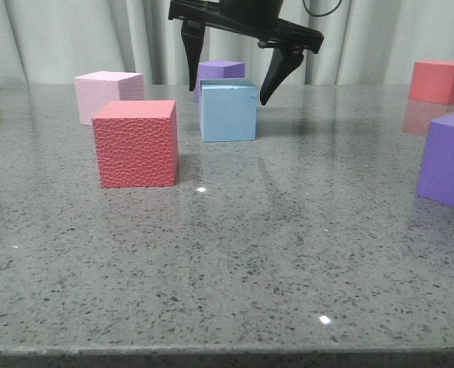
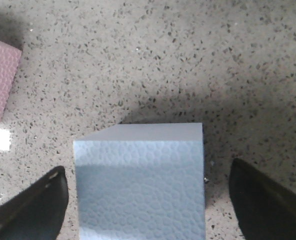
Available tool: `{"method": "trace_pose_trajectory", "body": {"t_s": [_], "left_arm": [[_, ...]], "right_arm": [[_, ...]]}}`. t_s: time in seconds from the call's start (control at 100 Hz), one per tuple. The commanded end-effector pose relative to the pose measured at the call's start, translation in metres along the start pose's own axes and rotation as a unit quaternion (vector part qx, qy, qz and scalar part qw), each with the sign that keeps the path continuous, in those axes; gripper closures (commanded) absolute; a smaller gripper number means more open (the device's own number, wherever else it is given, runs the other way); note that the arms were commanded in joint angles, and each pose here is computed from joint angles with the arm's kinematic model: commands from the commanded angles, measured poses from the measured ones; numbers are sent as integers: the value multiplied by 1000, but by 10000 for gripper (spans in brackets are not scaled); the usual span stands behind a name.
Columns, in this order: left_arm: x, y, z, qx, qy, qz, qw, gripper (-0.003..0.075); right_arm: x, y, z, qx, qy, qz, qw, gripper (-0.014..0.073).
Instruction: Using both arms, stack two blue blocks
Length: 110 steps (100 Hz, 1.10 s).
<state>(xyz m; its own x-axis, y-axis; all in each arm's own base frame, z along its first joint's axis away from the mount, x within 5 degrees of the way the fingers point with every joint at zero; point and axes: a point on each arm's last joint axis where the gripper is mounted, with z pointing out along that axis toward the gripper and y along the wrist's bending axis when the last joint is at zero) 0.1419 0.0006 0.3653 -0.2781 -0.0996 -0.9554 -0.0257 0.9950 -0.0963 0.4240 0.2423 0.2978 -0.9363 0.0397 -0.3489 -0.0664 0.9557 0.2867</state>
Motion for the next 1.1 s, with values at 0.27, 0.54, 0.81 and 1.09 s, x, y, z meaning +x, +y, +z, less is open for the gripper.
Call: {"method": "trace_pose_trajectory", "body": {"t_s": [0.27, 0.54, 0.81, 1.09], "left_arm": [[-23, -2, 14, 2, -4, -8, 1000, 46], [-51, -1, 59, -17, 73, 13, 997, 46], [-70, 16, 113, -44, 132, -27, 990, 46], [-67, 23, 165, -49, 216, -33, 974, 46]], "right_arm": [[1, 11, -95, -46, -79, -27, 995, -51], [11, 11, -158, -62, -139, -67, 986, -51], [35, 2, -211, -81, -194, -98, 973, -51], [75, -18, -240, -97, -245, -115, 958, -51]]}}
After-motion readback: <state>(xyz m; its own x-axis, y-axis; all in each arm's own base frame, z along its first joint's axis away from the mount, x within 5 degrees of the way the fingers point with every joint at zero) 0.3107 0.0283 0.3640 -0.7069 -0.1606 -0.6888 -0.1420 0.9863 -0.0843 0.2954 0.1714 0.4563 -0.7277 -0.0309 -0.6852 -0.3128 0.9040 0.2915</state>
